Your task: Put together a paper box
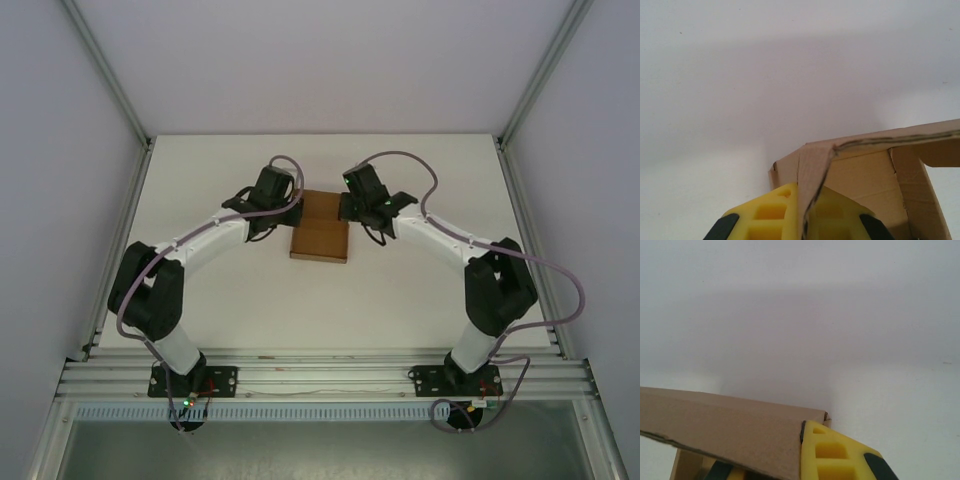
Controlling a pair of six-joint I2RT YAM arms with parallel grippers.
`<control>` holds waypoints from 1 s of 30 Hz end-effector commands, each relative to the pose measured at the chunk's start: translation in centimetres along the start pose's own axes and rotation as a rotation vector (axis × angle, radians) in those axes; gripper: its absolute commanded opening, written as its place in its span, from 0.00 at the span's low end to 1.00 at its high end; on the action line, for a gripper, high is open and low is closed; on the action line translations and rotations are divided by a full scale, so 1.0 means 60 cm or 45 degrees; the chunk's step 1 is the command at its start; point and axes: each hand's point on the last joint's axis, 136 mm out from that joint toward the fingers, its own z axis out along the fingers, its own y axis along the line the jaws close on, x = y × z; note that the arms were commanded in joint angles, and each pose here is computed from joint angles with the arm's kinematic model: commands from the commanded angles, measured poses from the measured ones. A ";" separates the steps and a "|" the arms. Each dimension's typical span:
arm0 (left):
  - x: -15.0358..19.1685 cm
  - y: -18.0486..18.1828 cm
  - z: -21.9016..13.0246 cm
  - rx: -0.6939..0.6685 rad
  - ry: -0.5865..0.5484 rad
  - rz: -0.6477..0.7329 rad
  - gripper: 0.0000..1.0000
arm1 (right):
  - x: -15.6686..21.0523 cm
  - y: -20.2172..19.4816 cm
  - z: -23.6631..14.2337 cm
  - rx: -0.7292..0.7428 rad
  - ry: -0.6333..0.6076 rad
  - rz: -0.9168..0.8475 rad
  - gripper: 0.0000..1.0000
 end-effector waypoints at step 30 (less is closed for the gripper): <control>0.107 0.053 -0.141 -0.077 -0.063 -0.255 1.00 | 0.139 0.051 -0.039 0.036 -0.376 -0.608 0.00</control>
